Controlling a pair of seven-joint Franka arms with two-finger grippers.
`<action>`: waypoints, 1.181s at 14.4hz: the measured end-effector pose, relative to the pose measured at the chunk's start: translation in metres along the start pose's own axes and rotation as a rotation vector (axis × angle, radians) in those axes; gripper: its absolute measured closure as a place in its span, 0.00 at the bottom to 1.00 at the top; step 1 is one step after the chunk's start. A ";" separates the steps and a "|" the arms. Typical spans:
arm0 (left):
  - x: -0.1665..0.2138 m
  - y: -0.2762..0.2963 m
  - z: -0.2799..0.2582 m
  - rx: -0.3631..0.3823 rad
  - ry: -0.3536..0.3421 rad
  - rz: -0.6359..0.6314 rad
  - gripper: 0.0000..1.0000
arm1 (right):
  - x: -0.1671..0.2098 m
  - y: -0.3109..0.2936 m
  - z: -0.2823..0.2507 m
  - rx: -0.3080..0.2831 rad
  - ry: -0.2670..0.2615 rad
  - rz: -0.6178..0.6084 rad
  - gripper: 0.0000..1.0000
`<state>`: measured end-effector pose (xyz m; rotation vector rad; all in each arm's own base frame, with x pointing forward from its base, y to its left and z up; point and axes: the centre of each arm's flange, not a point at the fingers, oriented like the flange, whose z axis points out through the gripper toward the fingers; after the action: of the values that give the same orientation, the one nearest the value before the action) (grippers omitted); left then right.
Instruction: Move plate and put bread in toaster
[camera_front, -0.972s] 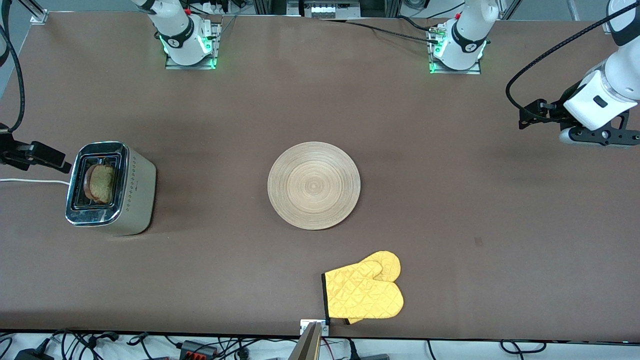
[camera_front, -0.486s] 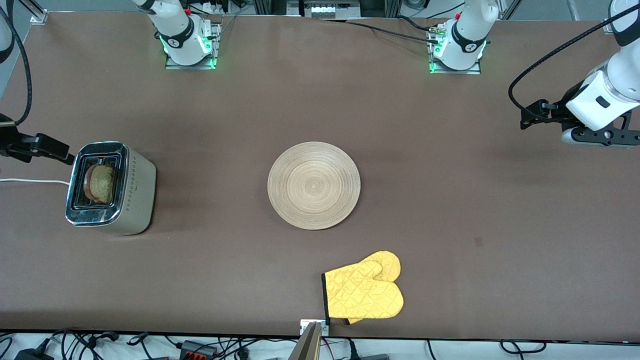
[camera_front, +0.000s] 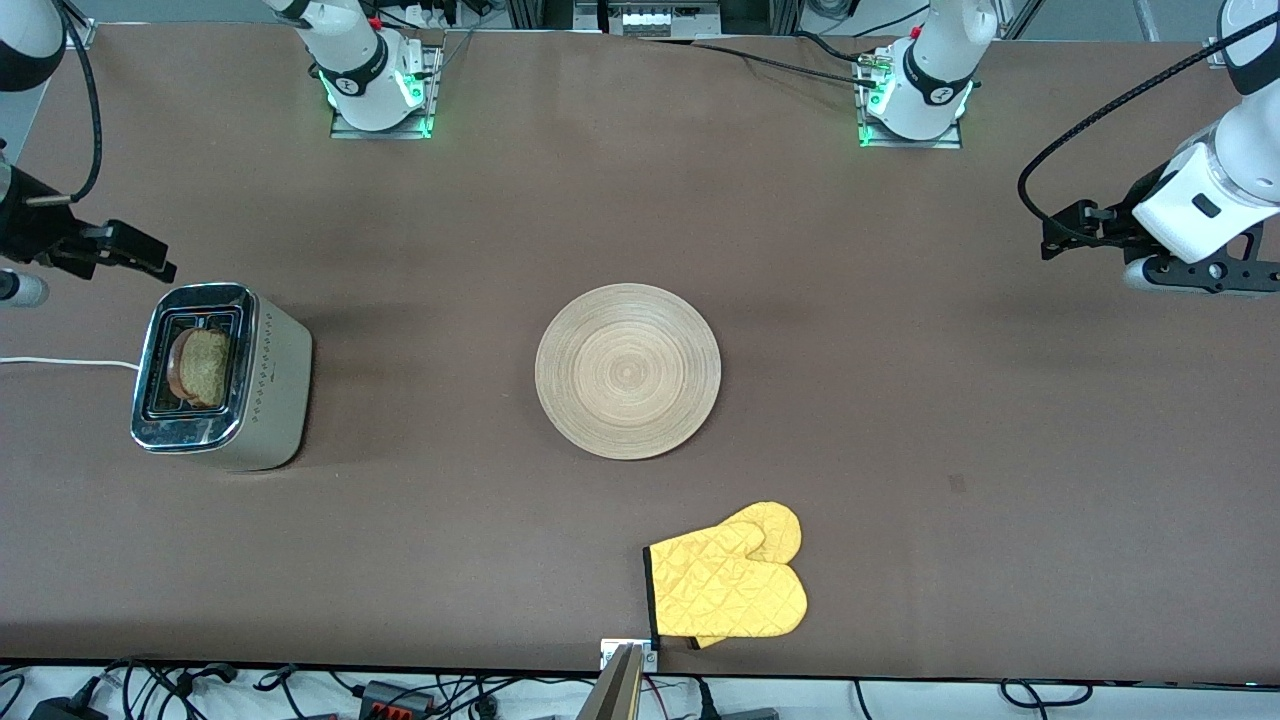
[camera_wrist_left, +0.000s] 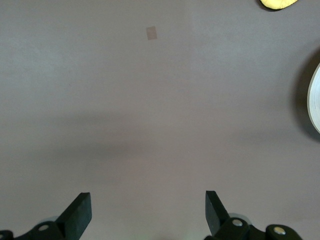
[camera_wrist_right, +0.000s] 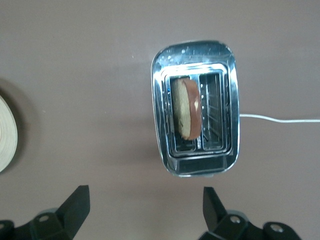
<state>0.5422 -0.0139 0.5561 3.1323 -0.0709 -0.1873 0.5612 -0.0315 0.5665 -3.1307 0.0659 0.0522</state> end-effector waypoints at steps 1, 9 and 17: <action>0.000 0.000 0.000 0.000 0.000 0.000 0.00 | -0.005 0.000 -0.001 0.001 0.000 -0.001 0.00; 0.000 0.000 0.000 -0.008 0.000 -0.002 0.00 | -0.018 -0.001 -0.011 -0.004 0.014 -0.010 0.00; 0.001 -0.007 0.002 -0.015 -0.004 -0.016 0.00 | -0.018 0.000 -0.010 -0.005 0.016 -0.042 0.00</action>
<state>0.5434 -0.0066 0.5536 3.1184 -0.0445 -0.1935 0.5439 -0.0308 0.5776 -3.1362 -0.0003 0.0270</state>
